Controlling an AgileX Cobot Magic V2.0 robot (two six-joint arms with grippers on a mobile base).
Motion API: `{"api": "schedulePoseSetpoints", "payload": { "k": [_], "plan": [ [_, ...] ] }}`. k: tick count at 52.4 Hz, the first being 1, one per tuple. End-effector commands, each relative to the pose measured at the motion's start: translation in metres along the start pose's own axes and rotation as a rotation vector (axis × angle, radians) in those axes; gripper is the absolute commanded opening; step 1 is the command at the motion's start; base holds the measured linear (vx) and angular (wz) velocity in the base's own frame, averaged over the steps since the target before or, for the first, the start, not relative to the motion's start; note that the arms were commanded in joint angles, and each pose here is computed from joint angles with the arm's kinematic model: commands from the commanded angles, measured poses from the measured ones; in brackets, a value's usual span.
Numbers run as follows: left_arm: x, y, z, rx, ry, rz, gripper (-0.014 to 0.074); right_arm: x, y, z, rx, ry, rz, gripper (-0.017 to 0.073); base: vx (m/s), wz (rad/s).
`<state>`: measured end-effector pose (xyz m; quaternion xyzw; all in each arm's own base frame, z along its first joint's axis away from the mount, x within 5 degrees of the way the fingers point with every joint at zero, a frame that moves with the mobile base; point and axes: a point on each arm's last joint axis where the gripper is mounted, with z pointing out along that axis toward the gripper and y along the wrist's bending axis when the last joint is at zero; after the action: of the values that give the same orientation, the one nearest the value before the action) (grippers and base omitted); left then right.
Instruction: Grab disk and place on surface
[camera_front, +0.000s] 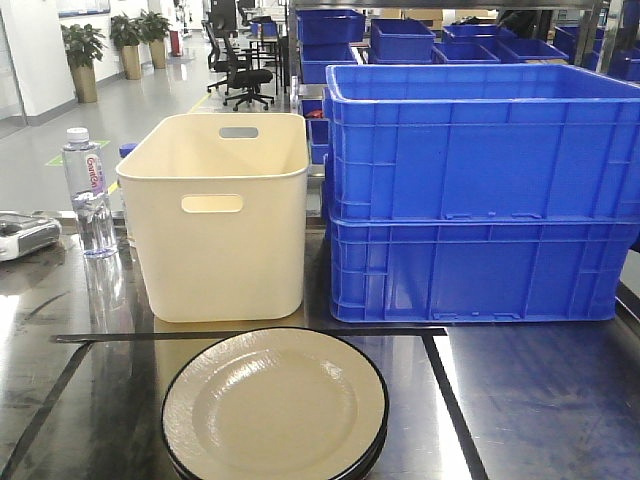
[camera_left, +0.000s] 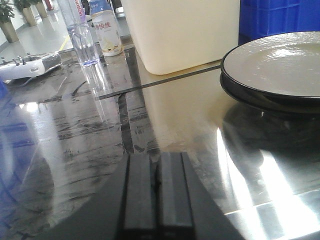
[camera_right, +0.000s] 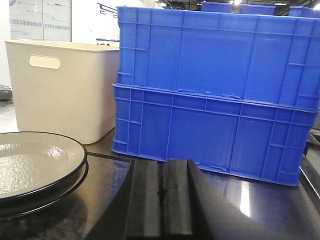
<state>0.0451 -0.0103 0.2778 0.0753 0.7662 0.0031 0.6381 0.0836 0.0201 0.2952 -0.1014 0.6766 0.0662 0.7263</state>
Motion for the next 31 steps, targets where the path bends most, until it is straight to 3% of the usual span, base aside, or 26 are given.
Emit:
{"api": "schedulePoseSetpoints", "payload": {
  "k": [1,13,20,31],
  "plan": [
    [-0.013,0.002,-0.002,-0.01,-0.084,-0.016,-0.0002,-0.009,-0.002,0.0,0.013,-0.022,-0.006,-0.0009,0.0,0.0],
    [-0.013,0.002,-0.002,-0.01,-0.083,-0.015,-0.0002,-0.009,-0.002,0.0,0.013,-0.022,-0.006,-0.0009,0.0,0.0],
    [-0.012,0.007,-0.001,-0.065,-0.083,0.056,-0.0002,-0.009,-0.002,0.0,0.013,-0.022,-0.006,-0.0009,0.0,0.0],
    [0.019,0.009,0.017,-0.112,-0.109,-0.066,-0.0002,-0.009,-0.002,0.0,0.013,-0.022,-0.006,-0.0009,0.0,0.0]
  ]
}}
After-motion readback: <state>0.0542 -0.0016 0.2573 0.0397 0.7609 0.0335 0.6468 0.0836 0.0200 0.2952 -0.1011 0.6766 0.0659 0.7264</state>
